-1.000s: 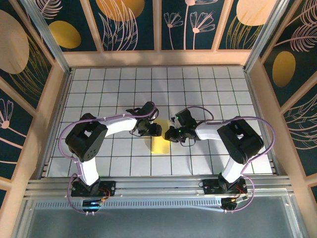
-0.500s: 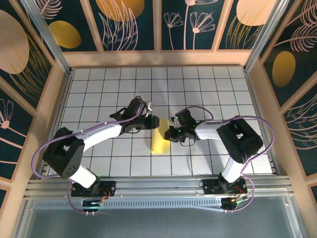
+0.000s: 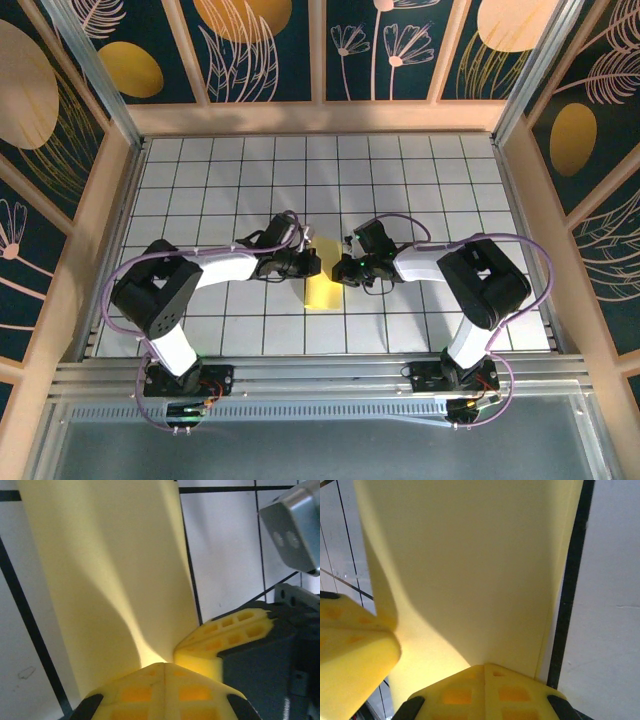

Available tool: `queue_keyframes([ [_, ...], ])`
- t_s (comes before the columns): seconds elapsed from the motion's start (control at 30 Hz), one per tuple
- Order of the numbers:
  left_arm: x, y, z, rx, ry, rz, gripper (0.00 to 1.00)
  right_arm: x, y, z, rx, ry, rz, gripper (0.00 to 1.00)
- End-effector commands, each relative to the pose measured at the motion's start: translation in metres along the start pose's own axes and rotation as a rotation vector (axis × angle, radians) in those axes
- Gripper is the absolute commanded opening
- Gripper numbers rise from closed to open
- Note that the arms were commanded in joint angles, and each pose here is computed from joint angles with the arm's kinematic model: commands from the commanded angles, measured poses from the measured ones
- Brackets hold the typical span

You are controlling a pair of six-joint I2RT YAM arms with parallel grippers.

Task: Fold a paper plane with a square sheet of paper (fold left side to right side)
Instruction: First fold the square sheet of paper in half at the center of the table.

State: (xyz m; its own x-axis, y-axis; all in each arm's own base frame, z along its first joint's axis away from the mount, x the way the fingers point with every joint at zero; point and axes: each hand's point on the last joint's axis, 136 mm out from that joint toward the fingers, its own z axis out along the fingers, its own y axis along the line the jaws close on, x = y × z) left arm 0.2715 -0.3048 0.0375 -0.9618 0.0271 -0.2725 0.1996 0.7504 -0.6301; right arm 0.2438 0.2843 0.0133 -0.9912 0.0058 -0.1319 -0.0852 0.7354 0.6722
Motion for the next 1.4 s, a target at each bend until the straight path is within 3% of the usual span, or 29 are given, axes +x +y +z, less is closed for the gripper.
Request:
queue_keyframes([
  [0.0, 0.002, 0.009, 0.007, -0.008, -0.013, -0.005, 0.02, 0.040, -0.066, 0.009, 0.241, 0.105, 0.070, 0.00],
  [0.43, 0.018, 0.040, 0.012, -0.065, 0.000, -0.054, 0.00, 0.045, -0.078, 0.006, 0.300, 0.120, 0.068, 0.00],
  [0.87, 0.020, 0.057, -0.021, -0.071, -0.066, -0.078, 0.00, 0.045, -0.081, 0.004, 0.318, 0.118, 0.063, 0.00],
  [1.13, -0.001, 0.015, -0.044, 0.047, -0.132, 0.010, 0.00, 0.042, -0.075, 0.005, 0.293, 0.112, 0.057, 0.00],
  [1.37, 0.003, -0.008, -0.020, 0.061, -0.058, 0.064, 0.00, 0.041, -0.074, 0.007, 0.296, 0.115, 0.056, 0.00],
])
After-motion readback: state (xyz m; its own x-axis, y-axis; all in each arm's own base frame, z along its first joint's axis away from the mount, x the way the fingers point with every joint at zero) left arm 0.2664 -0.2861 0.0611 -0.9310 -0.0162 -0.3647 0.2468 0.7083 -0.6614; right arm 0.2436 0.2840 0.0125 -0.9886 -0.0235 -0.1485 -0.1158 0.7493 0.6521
